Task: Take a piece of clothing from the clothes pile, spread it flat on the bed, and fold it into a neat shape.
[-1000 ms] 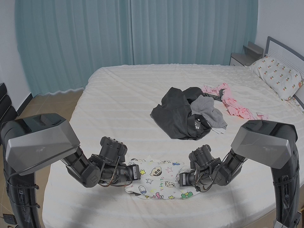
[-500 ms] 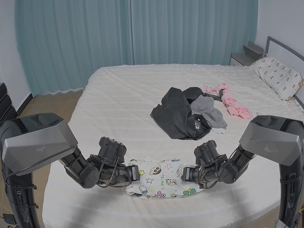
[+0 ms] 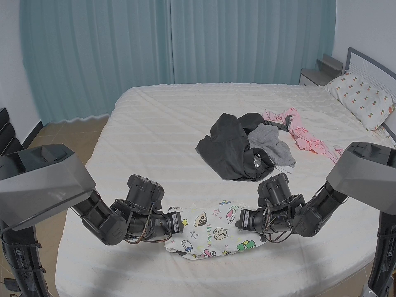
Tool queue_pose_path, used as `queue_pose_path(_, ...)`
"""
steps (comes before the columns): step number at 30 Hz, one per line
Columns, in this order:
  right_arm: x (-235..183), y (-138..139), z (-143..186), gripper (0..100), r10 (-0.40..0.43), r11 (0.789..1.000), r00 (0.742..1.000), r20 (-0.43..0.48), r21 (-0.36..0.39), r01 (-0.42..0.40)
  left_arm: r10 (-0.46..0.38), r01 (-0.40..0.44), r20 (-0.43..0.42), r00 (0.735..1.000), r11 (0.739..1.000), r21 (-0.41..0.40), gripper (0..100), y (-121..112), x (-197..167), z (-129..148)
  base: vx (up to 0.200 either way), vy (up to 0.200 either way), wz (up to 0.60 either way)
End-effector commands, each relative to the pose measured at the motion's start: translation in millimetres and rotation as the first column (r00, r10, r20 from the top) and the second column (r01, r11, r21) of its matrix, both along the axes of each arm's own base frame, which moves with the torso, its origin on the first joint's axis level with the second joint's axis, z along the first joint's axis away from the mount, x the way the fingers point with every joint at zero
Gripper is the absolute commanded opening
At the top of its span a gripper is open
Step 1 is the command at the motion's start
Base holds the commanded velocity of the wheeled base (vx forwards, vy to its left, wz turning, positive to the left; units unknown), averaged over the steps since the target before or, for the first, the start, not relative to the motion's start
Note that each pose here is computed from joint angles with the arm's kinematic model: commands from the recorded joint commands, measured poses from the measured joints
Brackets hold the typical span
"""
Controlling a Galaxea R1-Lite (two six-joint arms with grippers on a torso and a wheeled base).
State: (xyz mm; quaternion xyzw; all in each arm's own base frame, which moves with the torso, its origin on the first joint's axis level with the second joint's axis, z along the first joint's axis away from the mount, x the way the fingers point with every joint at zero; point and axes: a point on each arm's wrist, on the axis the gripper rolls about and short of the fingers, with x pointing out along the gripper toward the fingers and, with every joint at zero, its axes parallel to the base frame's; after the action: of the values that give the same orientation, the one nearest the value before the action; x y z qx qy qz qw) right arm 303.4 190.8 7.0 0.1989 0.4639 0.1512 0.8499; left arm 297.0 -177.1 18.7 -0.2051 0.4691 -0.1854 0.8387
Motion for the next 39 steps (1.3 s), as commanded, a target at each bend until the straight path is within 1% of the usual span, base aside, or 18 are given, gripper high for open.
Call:
queue_pose_path(1, -5, -3, 10, 0, 0.0, 1.0, 1.0, 0.013, 0.009, 0.0, -0.013, 0.013, 0.012, 1.0, 1.0, -0.008, 0, -3, -4, 6, -0.2, 0.0, 0.0)
queue_pose_path(9, -8, -9, 15, 0, -0.013, 1.0, 1.0, 0.019, 0.008, 0.013, -0.033, 0.033, 0.032, 0.999, 0.999, -0.016, 0, -10, -5, 9, -0.2, 0.0, 0.0)
queue_pose_path(15, -6, -8, 15, 0, -0.013, 1.0, 1.0, 0.025, 0.011, 0.013, -0.013, 0.015, 0.05, 0.999, 0.999, -0.037, 0, -9, 1, 11, 0.0, 0.0, 0.0)
queue_pose_path(17, -5, -6, 16, 0, -0.012, 1.0, 1.0, 0.029, 0.013, 0.012, 0.014, -0.011, 0.048, 0.999, 0.998, -0.061, 0, -11, 5, 15, 0.0, 0.0, 0.0)
queue_pose_path(18, -5, -6, 16, 0, -0.012, 1.0, 1.0, 0.029, 0.013, 0.012, 0.014, -0.011, 0.048, 0.999, 0.998, -0.061, 0, -11, 5, 15, 0.0, 0.0, 0.0)
queue_pose_path(19, -3, -5, 17, 0, -0.013, 1.0, 0.999, 0.036, 0.016, 0.013, 0.042, -0.038, 0.051, 0.998, 0.997, -0.072, 0, -13, 8, 17, 0.0, -0.2, 0.0)
queue_pose_path(24, -3, -5, 17, 0, -0.012, 1.0, 0.999, 0.039, 0.017, 0.011, 0.067, -0.064, 0.058, 0.996, 0.996, -0.054, 0, -15, 13, 12, 0.0, -0.2, 0.0)
queue_pose_path(29, -2, -6, 17, 0, -0.016, 1.0, 0.999, 0.039, 0.016, 0.016, 0.067, -0.064, 0.054, 0.996, 0.997, -0.05, 0, -17, 14, 9, 0.0, -0.2, 0.0)
queue_pose_path(39, 2, -15, 18, 0, -0.045, 0.999, 0.998, 0.042, 0.013, 0.045, 0.058, -0.054, 0.075, 0.995, 0.996, -0.065, 0, -23, 18, 13, 0.0, -0.2, 0.0)
